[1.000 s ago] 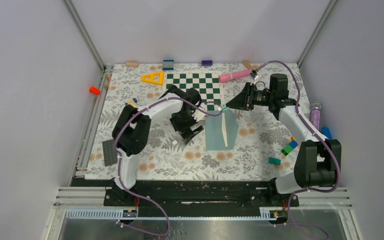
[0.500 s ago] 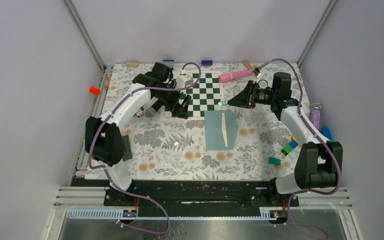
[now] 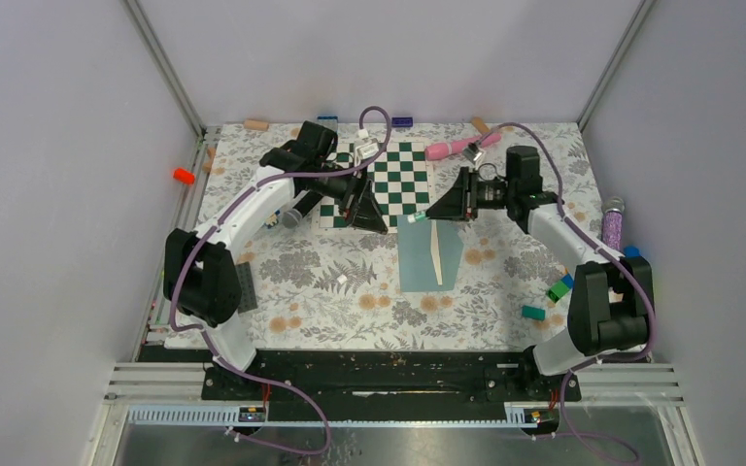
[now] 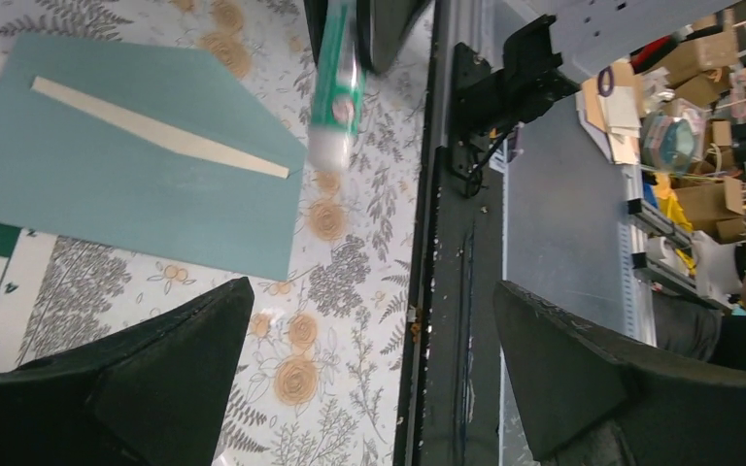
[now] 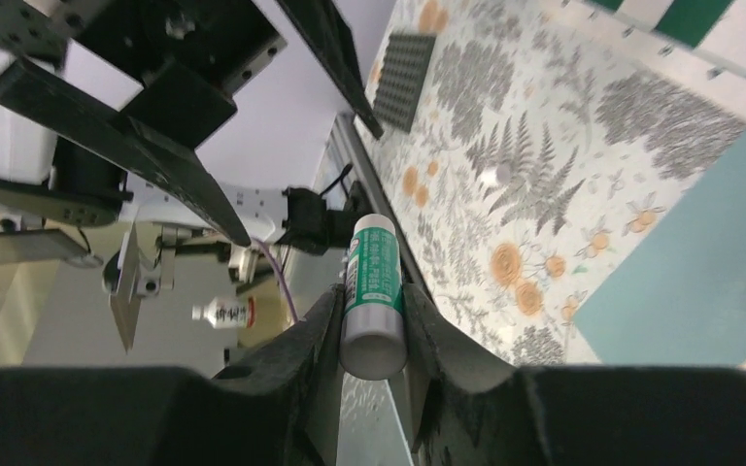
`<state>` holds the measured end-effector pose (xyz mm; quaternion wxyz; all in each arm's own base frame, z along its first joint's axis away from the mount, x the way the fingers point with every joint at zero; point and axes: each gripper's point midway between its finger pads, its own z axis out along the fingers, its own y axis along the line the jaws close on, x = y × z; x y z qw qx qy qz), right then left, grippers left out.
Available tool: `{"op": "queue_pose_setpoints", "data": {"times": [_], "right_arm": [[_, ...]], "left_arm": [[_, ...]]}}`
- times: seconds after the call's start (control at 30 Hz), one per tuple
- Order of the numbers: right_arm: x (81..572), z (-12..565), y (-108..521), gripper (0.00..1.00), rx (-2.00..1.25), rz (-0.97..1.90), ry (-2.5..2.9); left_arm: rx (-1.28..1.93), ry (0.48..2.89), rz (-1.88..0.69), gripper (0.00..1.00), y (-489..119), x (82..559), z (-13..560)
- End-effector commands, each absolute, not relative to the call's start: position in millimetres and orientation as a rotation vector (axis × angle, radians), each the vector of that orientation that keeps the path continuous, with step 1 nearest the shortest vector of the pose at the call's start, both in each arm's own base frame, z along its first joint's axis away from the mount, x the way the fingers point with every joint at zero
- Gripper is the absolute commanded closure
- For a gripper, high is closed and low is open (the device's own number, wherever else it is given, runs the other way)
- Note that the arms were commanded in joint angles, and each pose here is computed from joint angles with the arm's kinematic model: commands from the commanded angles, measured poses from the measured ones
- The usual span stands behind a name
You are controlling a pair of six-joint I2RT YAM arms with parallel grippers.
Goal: Place the letter into the envelope and seal it
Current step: Unscrew the solid glue.
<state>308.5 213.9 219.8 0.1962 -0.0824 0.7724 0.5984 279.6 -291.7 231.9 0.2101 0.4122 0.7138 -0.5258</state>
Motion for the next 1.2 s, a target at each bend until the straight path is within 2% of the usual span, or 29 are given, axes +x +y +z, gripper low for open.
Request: {"op": "queue_pose_setpoints", "data": {"times": [0.0, 0.33, 0.57, 0.83, 0.97, 1.17], "right_arm": [[281, 228, 239, 0.94, -0.44, 1.762, 2.155], [263, 224, 258, 0.93, -0.536, 1.826, 2.163], [261, 221, 261, 0.92, -0.543, 1.845, 2.173], [256, 226, 265, 0.91, -0.569, 1.878, 2.156], [256, 230, 267, 0.91, -0.581, 1.898, 2.126], [254, 230, 268, 0.91, -0.588, 1.905, 2.127]], "left_arm": [[1.168, 1.832, -1.604, 0.01, -301, 267, 257], [1.246, 1.829, -1.64, 0.04, -321, 245, 247], [1.272, 1.847, -1.646, 0.23, -331, 238, 241], [1.288, 1.904, -1.571, 0.3, -338, 239, 224], [1.288, 1.943, -1.505, 0.45, -341, 244, 215], [1.292, 1.955, -1.463, 0.61, -343, 245, 213]]}}
